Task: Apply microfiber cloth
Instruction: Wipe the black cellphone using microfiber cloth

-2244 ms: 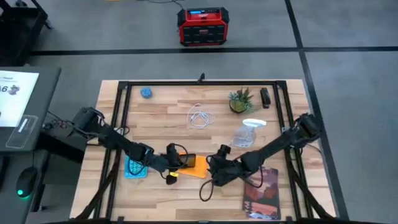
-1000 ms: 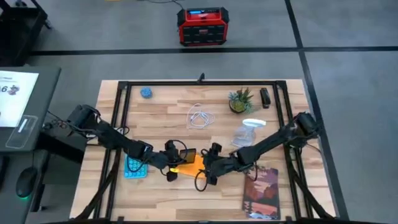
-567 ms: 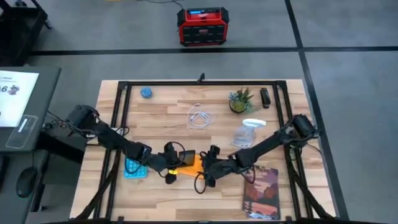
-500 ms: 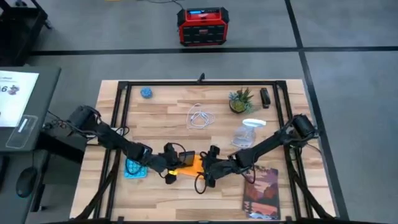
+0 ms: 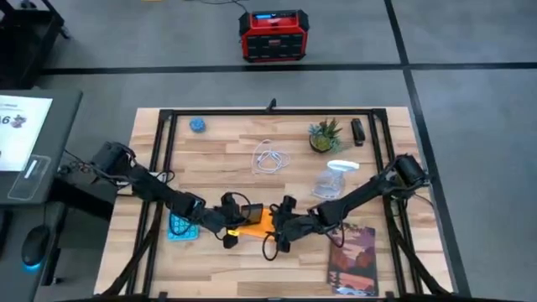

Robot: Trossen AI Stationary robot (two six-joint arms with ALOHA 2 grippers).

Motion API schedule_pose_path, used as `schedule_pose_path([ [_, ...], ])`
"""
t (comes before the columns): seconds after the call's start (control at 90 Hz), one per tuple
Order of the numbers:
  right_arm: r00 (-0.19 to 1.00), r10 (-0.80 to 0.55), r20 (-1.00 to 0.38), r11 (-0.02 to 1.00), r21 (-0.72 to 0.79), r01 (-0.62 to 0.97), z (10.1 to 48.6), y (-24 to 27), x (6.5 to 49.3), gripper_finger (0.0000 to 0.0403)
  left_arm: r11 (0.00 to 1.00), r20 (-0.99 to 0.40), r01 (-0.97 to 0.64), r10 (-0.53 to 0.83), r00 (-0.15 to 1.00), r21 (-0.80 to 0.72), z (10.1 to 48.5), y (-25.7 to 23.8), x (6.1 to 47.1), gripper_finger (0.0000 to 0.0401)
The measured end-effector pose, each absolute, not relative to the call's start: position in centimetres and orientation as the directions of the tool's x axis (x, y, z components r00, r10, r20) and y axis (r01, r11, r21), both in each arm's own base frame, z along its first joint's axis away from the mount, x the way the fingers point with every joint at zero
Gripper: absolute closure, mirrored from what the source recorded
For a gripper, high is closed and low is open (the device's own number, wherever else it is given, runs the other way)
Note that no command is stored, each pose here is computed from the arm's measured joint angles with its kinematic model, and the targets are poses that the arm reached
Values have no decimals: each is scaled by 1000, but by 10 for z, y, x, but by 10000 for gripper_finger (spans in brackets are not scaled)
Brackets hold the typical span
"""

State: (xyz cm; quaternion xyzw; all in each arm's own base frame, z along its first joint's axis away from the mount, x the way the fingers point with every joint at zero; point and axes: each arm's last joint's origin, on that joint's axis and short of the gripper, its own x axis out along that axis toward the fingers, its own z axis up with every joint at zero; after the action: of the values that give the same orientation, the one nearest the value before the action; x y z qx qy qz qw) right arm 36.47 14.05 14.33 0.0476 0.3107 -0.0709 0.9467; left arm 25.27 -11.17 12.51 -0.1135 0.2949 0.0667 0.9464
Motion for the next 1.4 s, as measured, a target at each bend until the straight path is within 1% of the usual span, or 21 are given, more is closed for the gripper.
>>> schedule_pose_path([
  [0.167, 800, -102, -592, 987, 41, 156, 144, 141, 365, 121, 947, -563, -229, 65, 824, -226, 121, -113, 255, 386],
  [0.322, 798, -92, -596, 993, 6, 119, 144, 141, 365, 121, 947, -531, -201, 39, 847, -251, 128, -116, 255, 386],
  [0.489, 792, -55, -608, 998, -4, 66, 143, 138, 366, 121, 934, -523, -241, 73, 850, -263, 129, -119, 252, 386],
  [0.556, 786, -15, -617, 1000, 8, 24, 143, 136, 367, 121, 926, -512, -265, 96, 854, -268, 129, -120, 252, 386],
  [0.656, 770, 72, -634, 997, 71, -35, 142, 132, 369, 121, 922, -512, -275, 103, 853, -272, 129, -120, 251, 386],
  [0.733, 765, 93, -637, 994, 105, -33, 142, 129, 371, 121, 921, -522, -264, 79, 849, -288, 128, -119, 252, 386],
  [0.922, 772, 86, -630, 994, 109, -22, 143, 127, 372, 121, 900, -556, -238, -5, 831, -365, 127, -116, 254, 382],
  [1.144, 786, 81, -613, 993, 116, -11, 145, 124, 375, 121, 915, -557, -225, 0, 830, -334, 127, -116, 254, 381],
  [1.311, 792, 77, -606, 993, 119, -5, 145, 121, 376, 121, 935, -544, -237, 58, 837, -265, 127, -115, 253, 381],
  [1.4, 798, 77, -597, 991, 137, 7, 146, 120, 377, 121, 938, -539, -244, 76, 839, -248, 127, -115, 253, 388],
])
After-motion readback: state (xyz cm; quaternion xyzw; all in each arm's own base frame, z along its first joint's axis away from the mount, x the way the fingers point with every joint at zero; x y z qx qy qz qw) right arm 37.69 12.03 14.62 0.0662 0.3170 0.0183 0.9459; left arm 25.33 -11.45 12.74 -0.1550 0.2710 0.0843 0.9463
